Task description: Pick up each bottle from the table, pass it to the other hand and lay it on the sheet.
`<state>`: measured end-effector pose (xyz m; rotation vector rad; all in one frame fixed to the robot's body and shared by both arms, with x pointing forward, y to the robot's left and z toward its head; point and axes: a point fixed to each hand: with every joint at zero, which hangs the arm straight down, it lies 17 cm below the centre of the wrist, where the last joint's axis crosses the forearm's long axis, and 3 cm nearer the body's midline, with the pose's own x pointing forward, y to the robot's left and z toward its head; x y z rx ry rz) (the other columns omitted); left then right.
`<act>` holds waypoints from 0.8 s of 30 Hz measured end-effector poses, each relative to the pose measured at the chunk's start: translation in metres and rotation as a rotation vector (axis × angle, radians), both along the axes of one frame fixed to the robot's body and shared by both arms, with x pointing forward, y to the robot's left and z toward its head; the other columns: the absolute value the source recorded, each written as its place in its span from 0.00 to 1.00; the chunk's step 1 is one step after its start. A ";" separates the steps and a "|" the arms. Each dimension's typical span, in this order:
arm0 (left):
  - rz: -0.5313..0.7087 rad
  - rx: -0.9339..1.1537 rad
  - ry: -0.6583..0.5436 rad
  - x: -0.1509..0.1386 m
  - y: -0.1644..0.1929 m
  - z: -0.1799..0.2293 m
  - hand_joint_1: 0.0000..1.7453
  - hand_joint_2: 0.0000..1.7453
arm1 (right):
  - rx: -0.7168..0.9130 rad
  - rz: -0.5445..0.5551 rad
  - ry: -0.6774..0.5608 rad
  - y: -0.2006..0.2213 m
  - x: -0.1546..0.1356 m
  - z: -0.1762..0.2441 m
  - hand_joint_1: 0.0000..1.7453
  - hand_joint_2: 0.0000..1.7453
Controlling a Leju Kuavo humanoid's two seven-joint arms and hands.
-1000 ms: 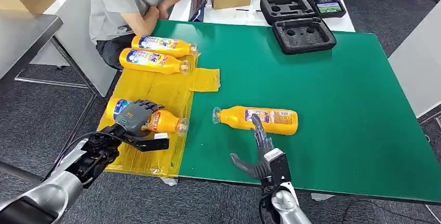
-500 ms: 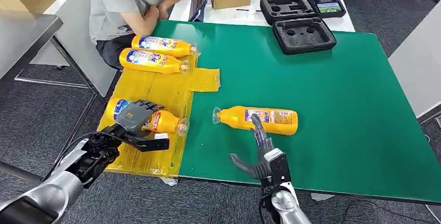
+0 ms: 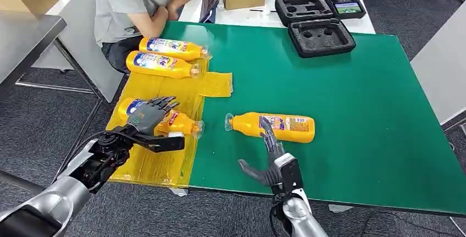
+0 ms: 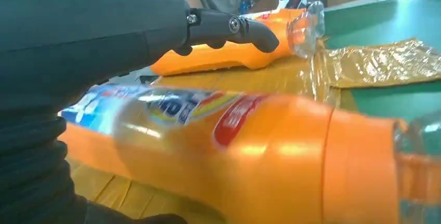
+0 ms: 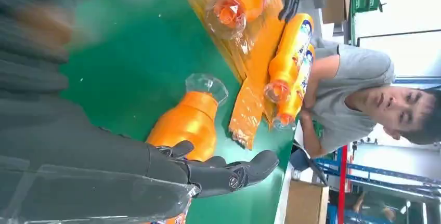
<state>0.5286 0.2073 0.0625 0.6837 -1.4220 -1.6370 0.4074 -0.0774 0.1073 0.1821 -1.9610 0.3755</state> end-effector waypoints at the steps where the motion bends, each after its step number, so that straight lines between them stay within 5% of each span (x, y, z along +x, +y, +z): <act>1: 0.000 -0.001 -0.003 0.000 0.000 0.001 0.00 1.00 | -0.001 0.001 0.001 0.000 0.000 0.000 0.00 1.00; 14: 0.013 -0.017 -0.030 -0.002 -0.003 0.005 0.00 1.00 | -0.020 -0.012 -0.003 0.001 0.000 -0.003 0.00 1.00; 24: -0.099 -0.278 0.000 -0.019 -0.015 0.060 0.00 1.00 | -0.076 -0.035 -0.051 0.003 0.000 0.001 0.00 1.00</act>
